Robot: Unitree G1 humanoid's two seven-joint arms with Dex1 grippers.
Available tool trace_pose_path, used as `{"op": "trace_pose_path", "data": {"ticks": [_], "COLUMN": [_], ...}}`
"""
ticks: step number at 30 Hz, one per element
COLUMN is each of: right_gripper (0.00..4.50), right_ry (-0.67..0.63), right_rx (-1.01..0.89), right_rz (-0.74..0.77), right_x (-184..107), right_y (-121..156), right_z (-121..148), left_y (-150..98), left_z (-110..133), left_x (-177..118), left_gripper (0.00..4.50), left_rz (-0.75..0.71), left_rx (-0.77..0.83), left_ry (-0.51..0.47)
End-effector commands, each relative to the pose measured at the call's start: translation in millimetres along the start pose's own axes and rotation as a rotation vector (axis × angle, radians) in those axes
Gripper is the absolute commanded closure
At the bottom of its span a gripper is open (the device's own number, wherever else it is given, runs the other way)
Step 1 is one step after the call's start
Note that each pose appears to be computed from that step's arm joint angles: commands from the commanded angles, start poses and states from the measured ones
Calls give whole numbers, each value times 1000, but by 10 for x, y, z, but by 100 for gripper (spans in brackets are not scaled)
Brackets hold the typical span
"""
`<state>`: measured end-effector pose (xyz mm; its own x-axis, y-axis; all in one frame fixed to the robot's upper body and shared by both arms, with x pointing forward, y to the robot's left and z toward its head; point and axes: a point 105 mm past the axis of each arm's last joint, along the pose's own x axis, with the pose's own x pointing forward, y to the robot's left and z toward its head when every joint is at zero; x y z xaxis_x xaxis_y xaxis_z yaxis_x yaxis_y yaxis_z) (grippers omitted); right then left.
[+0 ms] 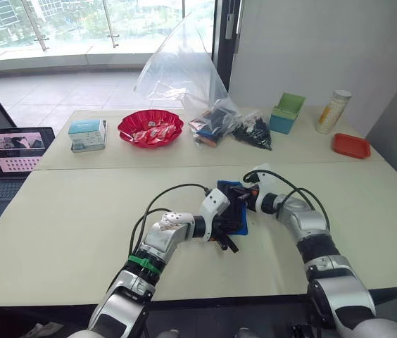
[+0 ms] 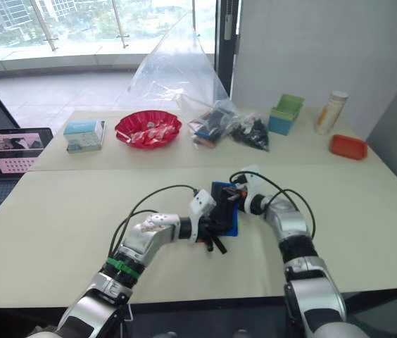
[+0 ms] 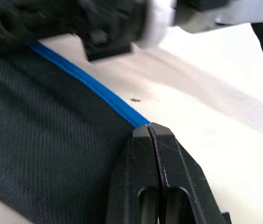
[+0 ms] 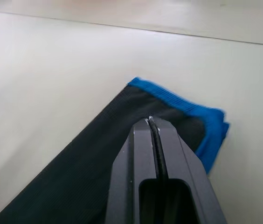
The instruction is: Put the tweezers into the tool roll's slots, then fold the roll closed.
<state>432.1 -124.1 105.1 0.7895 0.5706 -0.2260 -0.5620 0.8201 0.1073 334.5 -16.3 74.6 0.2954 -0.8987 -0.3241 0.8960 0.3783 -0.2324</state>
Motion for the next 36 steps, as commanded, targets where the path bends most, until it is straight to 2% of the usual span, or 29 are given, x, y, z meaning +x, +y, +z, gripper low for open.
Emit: {"op": "trace_pose_path", "data": {"ticks": [1, 4, 6, 8, 10, 12, 16, 18, 22, 26, 30, 32, 36], "right_gripper": [450, 450, 450, 450, 450, 450, 450, 392, 260, 127, 0, 0, 0], "right_ry": [49, 70, 35, -88, -309, -438, -466, -457, -413, -392, -282, -252, -154], "right_rx": [47, 36, 35, 22, -8, -3, -60, -119, -201, -144, -113, -100, -118], "right_rz": [-100, -131, -133, -105, -1, 87, 168, 196, 224, 204, 201, 184, 114], "right_x": [14, 29, 38, 41, -48, -180, -372, -512, -906, -1261, -1539, -1629, -1783], "right_y": [-180, -233, -243, -218, -108, -31, 24, 24, -63, -189, -244, -271, -380], "right_z": [-158, -202, -143, 82, 507, 776, 918, 955, 923, 813, 491, 381, 128], "left_y": [97, 106, 110, 73, 31, 25, 30, 77, 325, 530, 443, 441, 481], "left_z": [-481, -437, -368, -225, 182, 467, 639, 661, 556, 361, 80, -72, -308], "left_x": [-78, -92, -104, -124, -240, -406, -681, -875, -1485, -2118, -2566, -2732, -3046], "left_gripper": [447, 447, 447, 447, 447, 447, 447, 392, 266, 135, 2, 2, 2], "left_rz": [67, 71, 70, 43, 29, 41, 65, 111, 296, 499, 527, 563, 634], "left_rx": [-129, -122, -103, -53, -4, 21, 68, 133, 212, 298, 322, 324, 273], "left_ry": [152, 131, 95, 24, -140, -254, -322, -324, -306, -266, -160, -92, -30]}}
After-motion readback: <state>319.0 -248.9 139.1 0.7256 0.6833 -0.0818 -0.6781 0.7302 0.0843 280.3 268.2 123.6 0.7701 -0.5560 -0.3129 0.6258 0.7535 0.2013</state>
